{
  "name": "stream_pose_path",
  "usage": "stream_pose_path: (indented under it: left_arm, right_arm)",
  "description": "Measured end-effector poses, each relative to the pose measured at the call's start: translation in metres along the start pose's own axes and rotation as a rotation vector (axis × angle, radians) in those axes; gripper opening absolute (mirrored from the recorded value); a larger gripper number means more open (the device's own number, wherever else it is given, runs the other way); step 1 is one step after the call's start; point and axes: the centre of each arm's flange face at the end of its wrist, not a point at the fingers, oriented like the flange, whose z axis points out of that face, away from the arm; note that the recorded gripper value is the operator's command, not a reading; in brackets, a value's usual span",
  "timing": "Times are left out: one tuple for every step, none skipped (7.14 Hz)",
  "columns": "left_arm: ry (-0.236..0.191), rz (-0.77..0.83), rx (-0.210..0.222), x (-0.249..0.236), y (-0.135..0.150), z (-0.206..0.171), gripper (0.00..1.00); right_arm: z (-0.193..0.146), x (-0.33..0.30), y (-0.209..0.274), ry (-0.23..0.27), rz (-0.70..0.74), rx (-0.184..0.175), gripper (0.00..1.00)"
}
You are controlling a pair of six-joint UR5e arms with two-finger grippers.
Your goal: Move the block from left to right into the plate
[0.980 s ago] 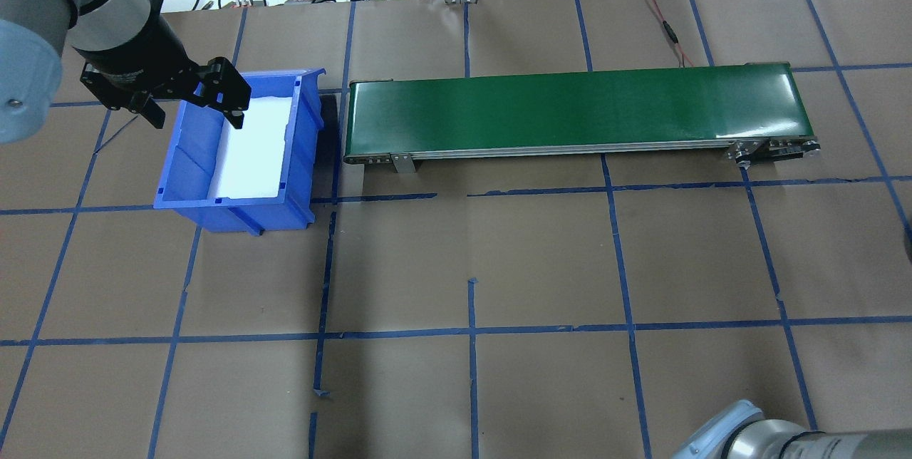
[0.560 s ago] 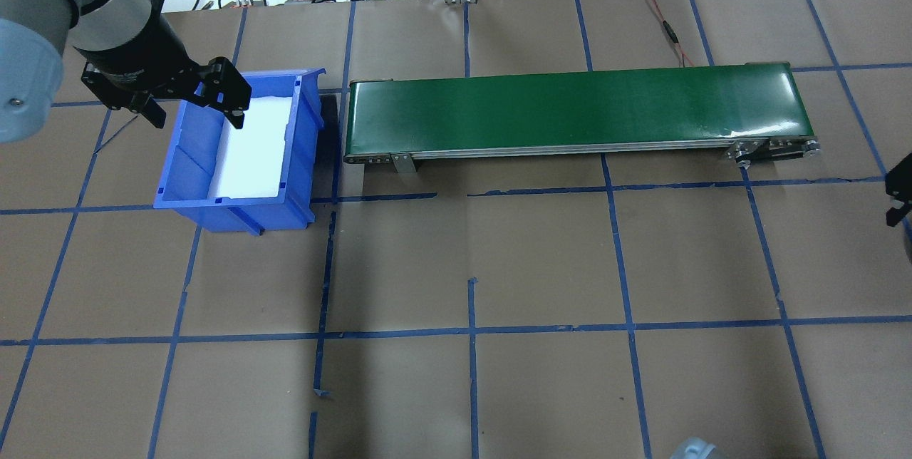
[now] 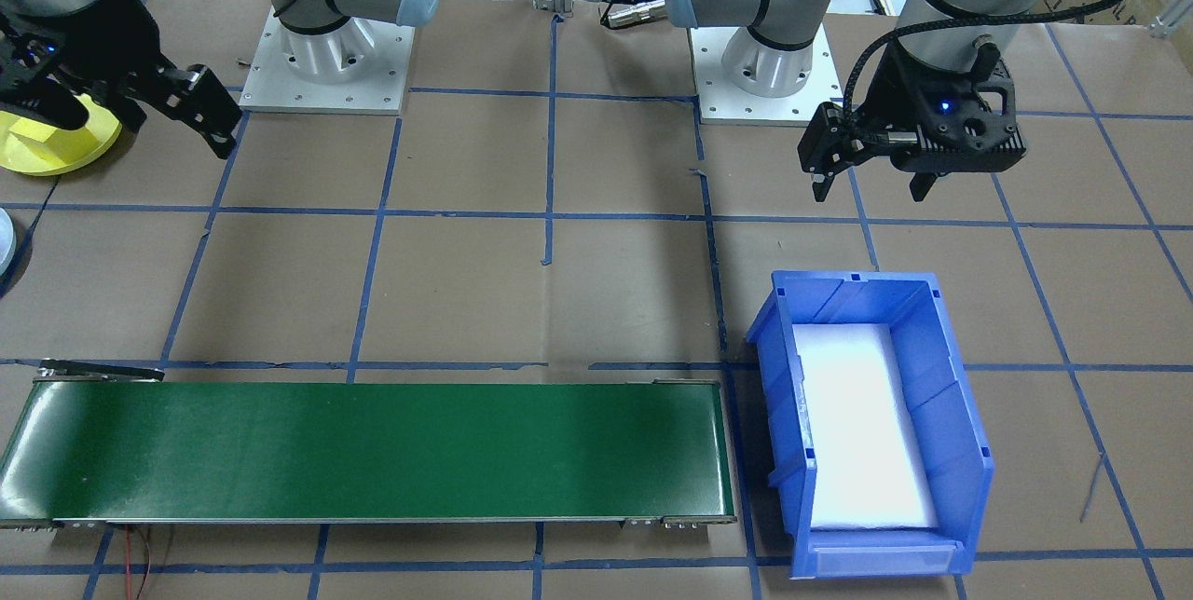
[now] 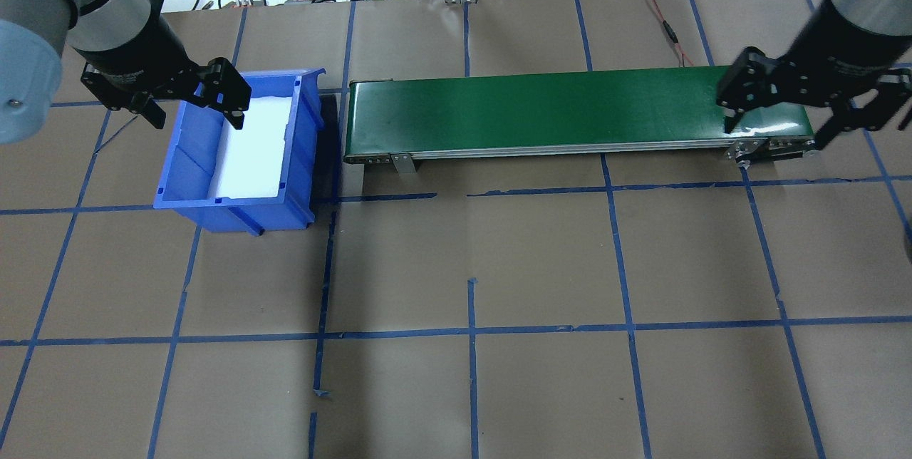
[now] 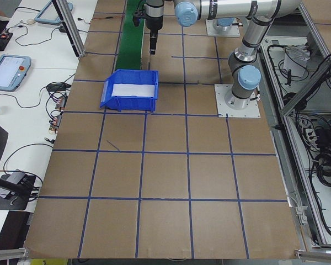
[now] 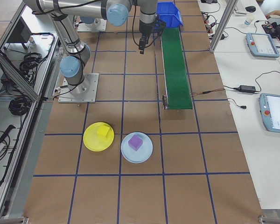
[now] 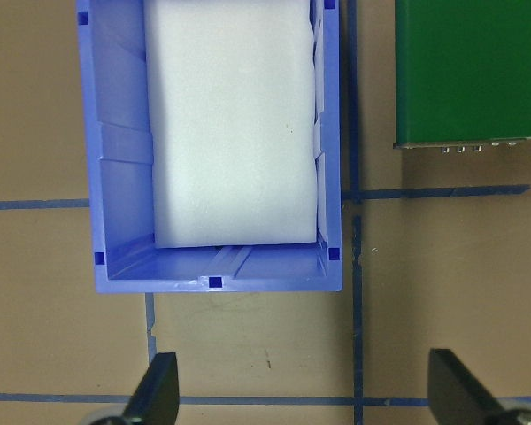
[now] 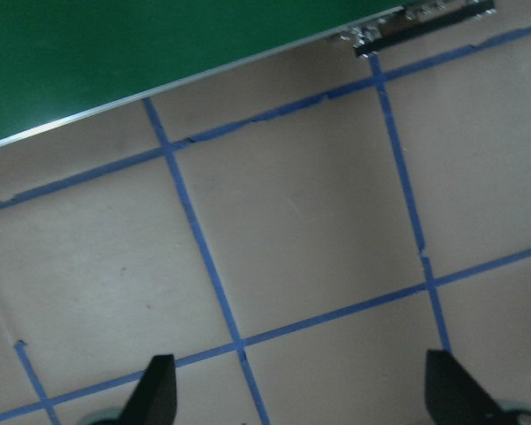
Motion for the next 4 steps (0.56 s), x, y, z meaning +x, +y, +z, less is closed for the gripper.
stream_pose_path:
  left_arm:
    - [0.0,0.0,0.0,0.0,0.0,0.0,1.0]
    - [0.0,0.001,0.001,0.0,0.0,0.0,1.0]
    - [0.0,0.001,0.001,0.0,0.0,0.0,1.0]
    - [0.001,0.001,0.0,0.0,0.0,0.0,1.0]
  right_arm:
    - [-0.006,-0.022,-0.005,-0.027,-0.023,0.016,1.0]
    - [-0.009,-0.033,-0.007,-0.04,-0.035,0.023,1.0]
    - [-0.01,-0.036,-0.009,-0.044,-0.039,0.023,1.0]
    - [-0.01,-0.037,-0.009,-0.045,-0.04,0.024,1.0]
